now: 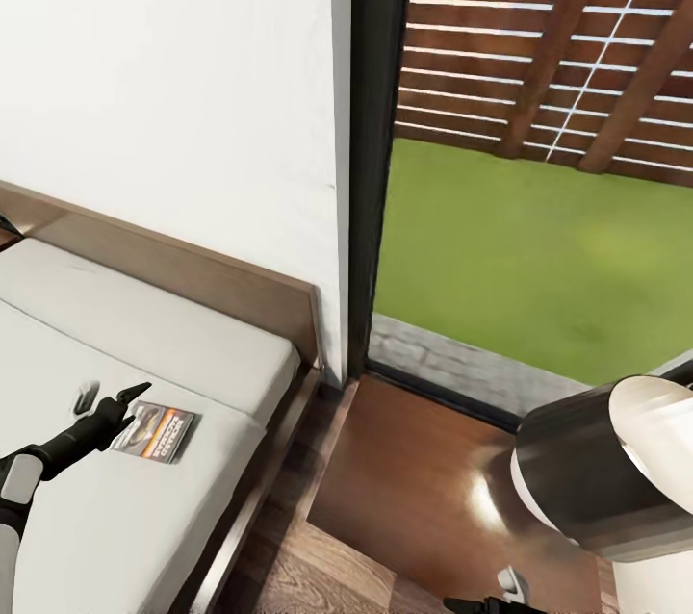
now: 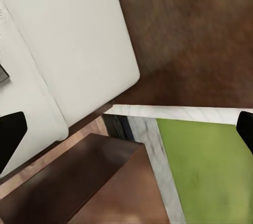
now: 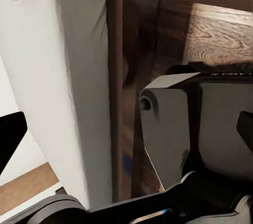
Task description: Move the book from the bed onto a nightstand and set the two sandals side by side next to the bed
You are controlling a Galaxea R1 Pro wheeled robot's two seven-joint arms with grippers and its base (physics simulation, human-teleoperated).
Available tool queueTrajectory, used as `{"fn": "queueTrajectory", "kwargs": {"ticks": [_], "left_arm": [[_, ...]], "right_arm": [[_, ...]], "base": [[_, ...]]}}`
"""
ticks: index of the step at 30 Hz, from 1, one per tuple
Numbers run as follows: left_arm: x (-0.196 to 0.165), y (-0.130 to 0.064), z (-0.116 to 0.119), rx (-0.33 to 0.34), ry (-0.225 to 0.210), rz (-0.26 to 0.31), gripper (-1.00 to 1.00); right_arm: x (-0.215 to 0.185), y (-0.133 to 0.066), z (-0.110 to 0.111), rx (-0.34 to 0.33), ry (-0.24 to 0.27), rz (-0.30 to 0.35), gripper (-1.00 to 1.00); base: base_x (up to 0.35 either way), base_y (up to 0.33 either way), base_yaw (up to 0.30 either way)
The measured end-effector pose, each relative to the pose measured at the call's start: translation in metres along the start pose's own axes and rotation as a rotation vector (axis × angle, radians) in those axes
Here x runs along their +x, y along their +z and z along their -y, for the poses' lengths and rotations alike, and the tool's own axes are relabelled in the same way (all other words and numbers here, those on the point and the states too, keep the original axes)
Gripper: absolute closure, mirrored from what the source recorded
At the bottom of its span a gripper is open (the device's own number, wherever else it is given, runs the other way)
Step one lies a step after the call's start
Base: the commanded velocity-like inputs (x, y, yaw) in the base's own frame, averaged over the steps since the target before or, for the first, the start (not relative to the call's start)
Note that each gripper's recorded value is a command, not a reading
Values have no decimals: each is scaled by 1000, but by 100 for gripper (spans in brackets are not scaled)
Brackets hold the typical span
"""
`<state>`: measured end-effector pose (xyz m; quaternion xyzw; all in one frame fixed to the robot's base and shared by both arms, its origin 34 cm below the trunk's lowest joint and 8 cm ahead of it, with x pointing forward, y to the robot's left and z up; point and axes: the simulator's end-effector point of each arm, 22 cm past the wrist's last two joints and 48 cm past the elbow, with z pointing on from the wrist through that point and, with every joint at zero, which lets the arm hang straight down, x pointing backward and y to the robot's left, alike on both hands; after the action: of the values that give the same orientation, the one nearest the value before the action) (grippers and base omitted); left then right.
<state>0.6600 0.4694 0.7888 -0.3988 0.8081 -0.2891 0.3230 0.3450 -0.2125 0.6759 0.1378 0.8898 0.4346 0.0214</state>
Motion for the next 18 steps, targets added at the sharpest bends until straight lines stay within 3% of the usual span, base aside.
{"fn": "queueTrajectory", "kwargs": {"ticks": [18], "left_arm": [[7,5,-12,-20,-6,-13,-100]], "right_arm": [[8,2,6,7,19,-15,-100]], "base": [[0,0,0]]}}
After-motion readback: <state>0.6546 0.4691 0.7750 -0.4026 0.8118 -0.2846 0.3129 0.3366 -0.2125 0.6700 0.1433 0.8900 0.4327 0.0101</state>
